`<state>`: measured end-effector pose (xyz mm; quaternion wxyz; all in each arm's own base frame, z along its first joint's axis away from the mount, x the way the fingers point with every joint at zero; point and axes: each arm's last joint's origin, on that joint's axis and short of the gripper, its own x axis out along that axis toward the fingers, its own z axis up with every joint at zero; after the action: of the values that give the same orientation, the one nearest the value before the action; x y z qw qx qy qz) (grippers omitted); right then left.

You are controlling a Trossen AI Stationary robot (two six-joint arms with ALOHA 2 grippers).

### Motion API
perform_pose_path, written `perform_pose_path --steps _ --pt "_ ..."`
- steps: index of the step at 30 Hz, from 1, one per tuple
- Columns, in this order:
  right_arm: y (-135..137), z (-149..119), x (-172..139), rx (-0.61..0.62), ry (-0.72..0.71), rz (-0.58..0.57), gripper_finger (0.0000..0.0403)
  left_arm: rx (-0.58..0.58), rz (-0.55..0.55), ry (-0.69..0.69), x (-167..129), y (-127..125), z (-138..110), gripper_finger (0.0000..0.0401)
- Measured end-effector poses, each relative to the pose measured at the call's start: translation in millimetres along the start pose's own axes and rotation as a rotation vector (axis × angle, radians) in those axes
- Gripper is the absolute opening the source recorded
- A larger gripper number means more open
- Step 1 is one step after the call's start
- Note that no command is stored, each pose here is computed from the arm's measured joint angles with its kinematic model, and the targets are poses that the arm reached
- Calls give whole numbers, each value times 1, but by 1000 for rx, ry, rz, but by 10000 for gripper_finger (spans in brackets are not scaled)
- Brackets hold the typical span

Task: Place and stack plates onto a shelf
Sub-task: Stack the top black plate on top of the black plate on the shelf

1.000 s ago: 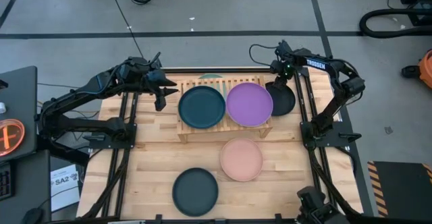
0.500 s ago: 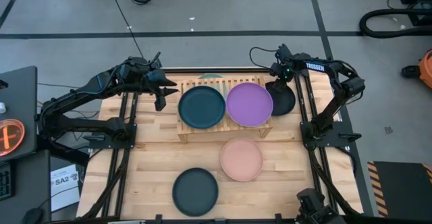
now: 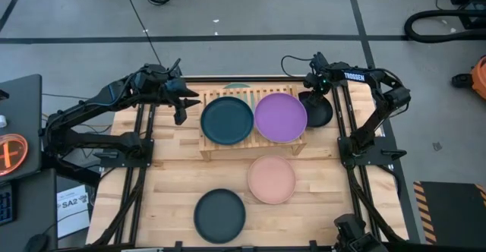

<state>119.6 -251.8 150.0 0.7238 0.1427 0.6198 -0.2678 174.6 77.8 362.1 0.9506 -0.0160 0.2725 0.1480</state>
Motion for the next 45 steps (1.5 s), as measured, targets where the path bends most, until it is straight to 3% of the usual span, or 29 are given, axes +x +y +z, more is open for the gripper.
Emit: perform_pose_path --steps 9,22,34,45 --pt "-1 0 -2 2 -1 -2 41 0 0 0 0 0 0 121" --pt "-4 4 -9 11 47 1 38 -1 0 0 0 0 0 121" --pt "-18 23 -49 111 96 -41 14 -2 0 0 0 0 0 121" --pt "-35 45 -97 189 76 -192 14 -2 0 0 0 0 0 121"
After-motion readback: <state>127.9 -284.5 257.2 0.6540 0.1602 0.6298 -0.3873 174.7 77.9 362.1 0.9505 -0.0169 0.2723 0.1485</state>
